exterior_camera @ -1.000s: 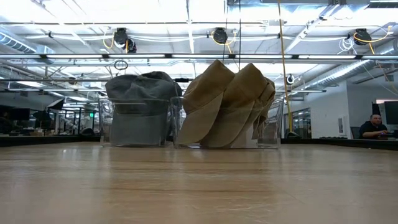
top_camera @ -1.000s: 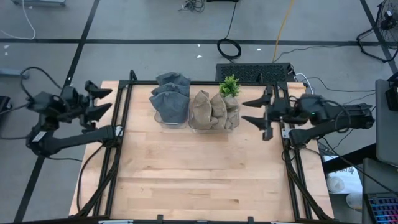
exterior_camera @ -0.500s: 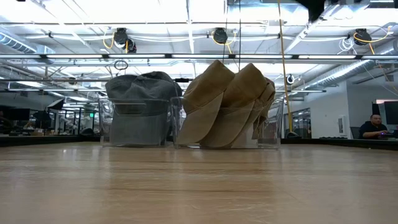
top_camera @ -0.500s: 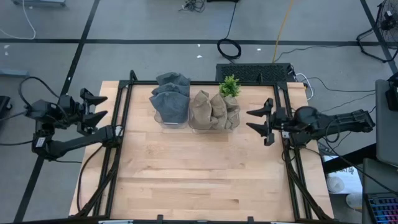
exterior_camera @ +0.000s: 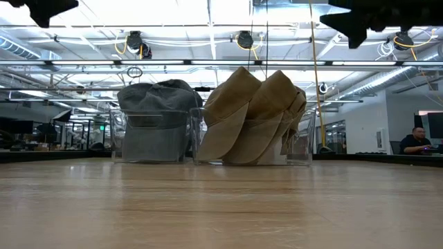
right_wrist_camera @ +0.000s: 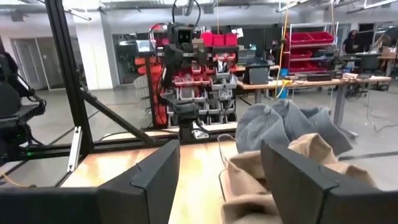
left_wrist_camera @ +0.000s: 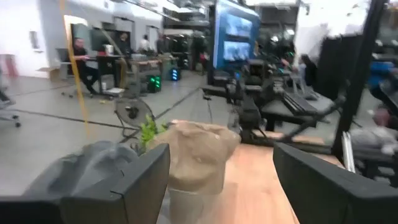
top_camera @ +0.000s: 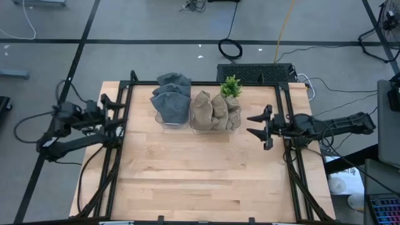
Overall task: Pick & Place hat
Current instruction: Return to Home Position
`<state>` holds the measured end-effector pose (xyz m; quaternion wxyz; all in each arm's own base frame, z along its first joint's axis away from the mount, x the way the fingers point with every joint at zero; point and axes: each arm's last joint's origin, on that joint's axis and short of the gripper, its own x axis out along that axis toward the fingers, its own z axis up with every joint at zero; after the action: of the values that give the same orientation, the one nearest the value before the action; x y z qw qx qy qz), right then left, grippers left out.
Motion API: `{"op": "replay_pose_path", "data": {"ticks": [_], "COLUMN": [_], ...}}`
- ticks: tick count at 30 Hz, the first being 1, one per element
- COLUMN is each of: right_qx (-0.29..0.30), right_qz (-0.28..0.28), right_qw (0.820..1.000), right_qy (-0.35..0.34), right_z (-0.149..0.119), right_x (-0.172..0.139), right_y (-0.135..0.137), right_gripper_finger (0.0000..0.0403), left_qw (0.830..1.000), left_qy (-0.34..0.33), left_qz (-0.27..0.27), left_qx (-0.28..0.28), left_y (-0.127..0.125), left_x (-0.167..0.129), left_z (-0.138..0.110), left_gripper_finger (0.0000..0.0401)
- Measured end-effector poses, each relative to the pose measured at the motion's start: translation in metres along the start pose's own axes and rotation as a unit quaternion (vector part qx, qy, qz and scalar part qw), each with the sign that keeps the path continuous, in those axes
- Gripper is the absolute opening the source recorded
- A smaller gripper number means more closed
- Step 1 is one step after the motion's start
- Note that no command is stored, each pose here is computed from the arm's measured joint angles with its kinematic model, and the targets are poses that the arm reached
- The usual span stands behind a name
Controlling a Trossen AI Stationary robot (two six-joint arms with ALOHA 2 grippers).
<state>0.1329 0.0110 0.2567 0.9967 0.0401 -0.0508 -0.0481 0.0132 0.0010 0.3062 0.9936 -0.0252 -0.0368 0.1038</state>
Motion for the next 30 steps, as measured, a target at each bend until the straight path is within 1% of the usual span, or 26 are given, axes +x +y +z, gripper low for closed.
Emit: {"op": "replay_pose_path", "data": {"ticks": [2,6,9,13,17,21,26,30], "right_qx": [-0.002,0.003,0.007,0.004,0.003,0.002,0.004,0.003], "right_qz": [0.000,0.000,0.001,0.002,0.001,0.001,0.001,0.001], "right_qw": [1.000,1.000,1.000,1.000,1.000,1.000,1.000,1.000], "right_qy": [0.003,0.012,-0.003,-0.013,-0.011,-0.006,-0.006,-0.005], "right_z": [-0.009,-0.028,-0.035,-0.044,-0.050,-0.057,-0.059,-0.059], "right_x": [-0.003,-0.009,-0.012,-0.016,-0.018,-0.020,-0.021,-0.021], "right_y": [-0.001,-0.004,-0.005,-0.006,-0.007,-0.008,-0.008,-0.008], "right_gripper_finger": [0.0212,0.0212,0.0212,0.0212,0.0212,0.0212,0.0212,0.0212], "left_qw": [1.000,1.000,0.999,0.999,0.999,0.999,0.999,0.999], "left_qy": [0.007,0.015,-0.016,-0.025,-0.009,-0.010,0.000,-0.022], "left_qz": [-0.015,-0.025,-0.033,-0.035,-0.035,-0.040,-0.038,-0.009], "left_qx": [0.009,0.004,0.009,0.009,-0.011,-0.010,-0.025,-0.024], "left_y": [0.000,0.002,0.002,0.003,0.005,0.006,0.008,0.012], "left_x": [0.005,0.017,0.024,0.031,0.036,0.042,0.052,0.059], "left_z": [-0.006,-0.021,-0.023,-0.030,-0.041,-0.050,-0.069,-0.082], "left_gripper_finger": [0.0294,0.0294,0.0294,0.0294,0.0294,0.0294,0.0294,0.0294]}}
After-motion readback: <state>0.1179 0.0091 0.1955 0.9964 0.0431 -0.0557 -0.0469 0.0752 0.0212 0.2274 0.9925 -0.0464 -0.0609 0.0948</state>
